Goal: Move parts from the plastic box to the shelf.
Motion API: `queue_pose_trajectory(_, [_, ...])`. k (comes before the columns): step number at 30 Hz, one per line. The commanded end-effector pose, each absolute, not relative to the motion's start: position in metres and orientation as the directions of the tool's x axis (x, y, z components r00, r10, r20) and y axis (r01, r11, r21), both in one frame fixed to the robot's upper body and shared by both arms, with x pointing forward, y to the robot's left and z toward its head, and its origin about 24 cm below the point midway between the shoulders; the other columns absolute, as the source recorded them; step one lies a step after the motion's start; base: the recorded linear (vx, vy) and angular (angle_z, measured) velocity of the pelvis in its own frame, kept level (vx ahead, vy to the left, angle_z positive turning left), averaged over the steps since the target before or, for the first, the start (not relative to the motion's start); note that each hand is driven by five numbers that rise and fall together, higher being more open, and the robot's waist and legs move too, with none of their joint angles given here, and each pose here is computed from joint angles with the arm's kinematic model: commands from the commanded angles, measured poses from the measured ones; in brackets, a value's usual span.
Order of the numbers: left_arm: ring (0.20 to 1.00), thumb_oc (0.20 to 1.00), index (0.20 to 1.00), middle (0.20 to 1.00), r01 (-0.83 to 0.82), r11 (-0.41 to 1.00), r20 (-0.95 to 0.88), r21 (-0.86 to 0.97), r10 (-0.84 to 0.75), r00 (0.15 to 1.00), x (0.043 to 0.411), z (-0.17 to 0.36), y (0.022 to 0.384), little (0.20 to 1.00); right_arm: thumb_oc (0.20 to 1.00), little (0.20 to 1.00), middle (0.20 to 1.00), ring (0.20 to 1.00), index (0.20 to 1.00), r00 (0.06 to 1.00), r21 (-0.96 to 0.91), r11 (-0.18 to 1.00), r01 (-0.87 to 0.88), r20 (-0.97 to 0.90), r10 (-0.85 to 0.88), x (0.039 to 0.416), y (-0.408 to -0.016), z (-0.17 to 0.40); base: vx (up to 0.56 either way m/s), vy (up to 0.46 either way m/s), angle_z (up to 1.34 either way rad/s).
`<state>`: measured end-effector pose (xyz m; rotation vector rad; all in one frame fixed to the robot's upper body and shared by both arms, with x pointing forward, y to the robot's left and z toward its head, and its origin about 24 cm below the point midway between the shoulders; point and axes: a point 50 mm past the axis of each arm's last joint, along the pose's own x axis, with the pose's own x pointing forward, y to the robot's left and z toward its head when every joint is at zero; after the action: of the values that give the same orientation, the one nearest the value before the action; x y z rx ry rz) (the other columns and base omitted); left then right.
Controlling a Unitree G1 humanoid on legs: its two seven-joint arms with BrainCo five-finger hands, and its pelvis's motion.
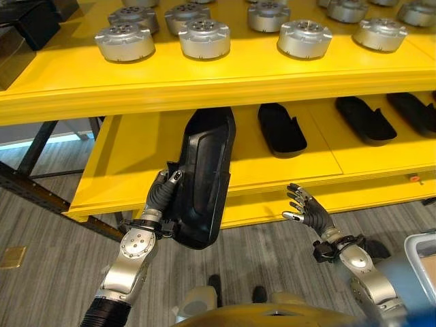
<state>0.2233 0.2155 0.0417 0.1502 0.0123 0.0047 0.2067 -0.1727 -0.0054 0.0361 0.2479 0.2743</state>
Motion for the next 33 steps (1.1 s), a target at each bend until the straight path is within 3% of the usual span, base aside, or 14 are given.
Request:
queue_pose_trajectory(1, [0.200,0.200,0.200,0.200,-0.058,0.993,0.178,0.106,0.038,0.983,0.228,0.076,0.220,0.200,1.000,1.000,1.000,1.000,1.000,0.962,0.035,0.971,-0.237,-0.130,0.240,0.215,-0.182,0.015,0.07,0.209,0.02])
queue_pose_trajectory(16, [0.200,0.200,0.200,0.200,-0.059,0.984,0.247,0.169,0.016,0.969,0.247,0.094,0.223,0.200,1.000,1.000,1.000,1.000,1.000,0.962,0.086,0.970,-0.227,-0.136,0.237,0.211,-0.177,0.011,0.08,0.267,0.17])
queue_pose_trajectory(29, [0.200,0.200,0.200,0.200,-0.210,0.934,0.314,0.289,0.115,0.942,0.266,0.111,0.247,0.200,1.000,1.000,1.000,1.000,1.000,0.943,0.094,0.950,-0.299,-0.122,0.309,0.209,-0.167,0.014,0.04,0.113,0.01])
queue_pose_trajectory(33, [0.200,0.200,0.200,0.200,-0.301,0.903,0.341,0.307,0.191,0.920,0.287,0.122,0.259,0.200,1.000,1.000,1.000,1.000,1.000,0.930,0.096,0.936,-0.339,-0.113,0.349,0.210,-0.161,0.017,-0.01,0.023,0.01])
